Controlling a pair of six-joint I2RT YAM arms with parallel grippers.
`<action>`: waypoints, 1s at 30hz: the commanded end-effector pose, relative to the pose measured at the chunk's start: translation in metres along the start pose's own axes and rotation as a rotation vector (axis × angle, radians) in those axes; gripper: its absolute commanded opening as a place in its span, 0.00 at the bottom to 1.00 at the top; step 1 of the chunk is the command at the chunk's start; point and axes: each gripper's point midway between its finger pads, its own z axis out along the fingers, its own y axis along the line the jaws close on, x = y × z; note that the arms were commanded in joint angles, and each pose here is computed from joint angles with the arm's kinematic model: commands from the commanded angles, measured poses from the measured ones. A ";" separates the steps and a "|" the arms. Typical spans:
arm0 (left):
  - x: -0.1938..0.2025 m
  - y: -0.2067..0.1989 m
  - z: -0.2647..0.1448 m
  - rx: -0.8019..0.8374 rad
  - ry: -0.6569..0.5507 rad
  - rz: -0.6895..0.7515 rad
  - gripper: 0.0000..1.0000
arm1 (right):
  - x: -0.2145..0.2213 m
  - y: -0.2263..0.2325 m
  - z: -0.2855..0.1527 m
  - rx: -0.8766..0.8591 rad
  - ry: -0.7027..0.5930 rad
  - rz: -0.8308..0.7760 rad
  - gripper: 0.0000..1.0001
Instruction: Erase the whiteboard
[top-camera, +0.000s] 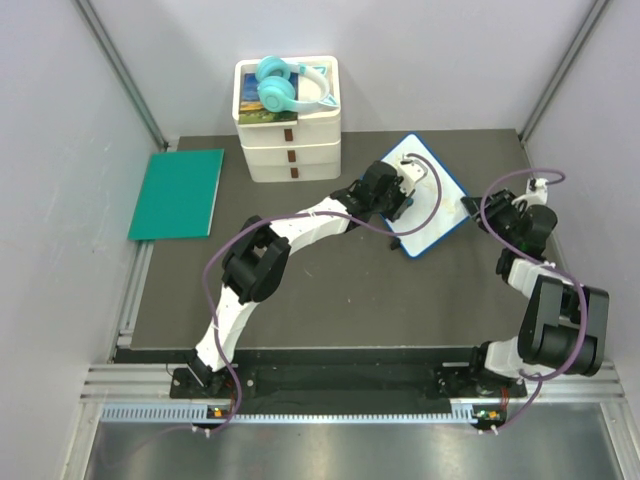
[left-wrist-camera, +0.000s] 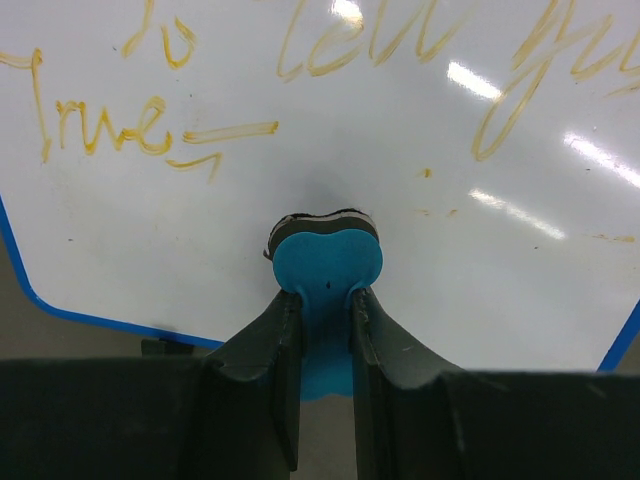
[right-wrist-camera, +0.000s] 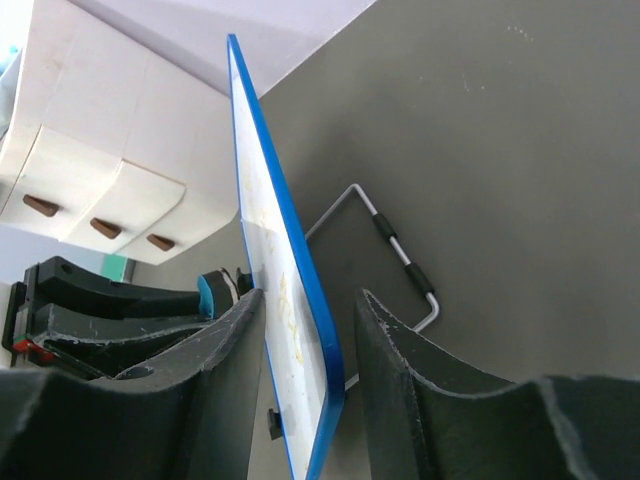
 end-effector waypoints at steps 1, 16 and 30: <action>-0.031 0.003 -0.015 -0.011 -0.072 -0.003 0.00 | -0.021 0.015 0.006 -0.077 -0.040 -0.043 0.40; -0.048 -0.005 -0.013 0.039 -0.115 -0.032 0.00 | -0.019 0.016 0.003 -0.076 -0.041 -0.067 0.00; -0.081 -0.025 -0.017 0.148 -0.185 -0.066 0.00 | 0.007 0.019 -0.012 -0.130 0.039 -0.210 0.00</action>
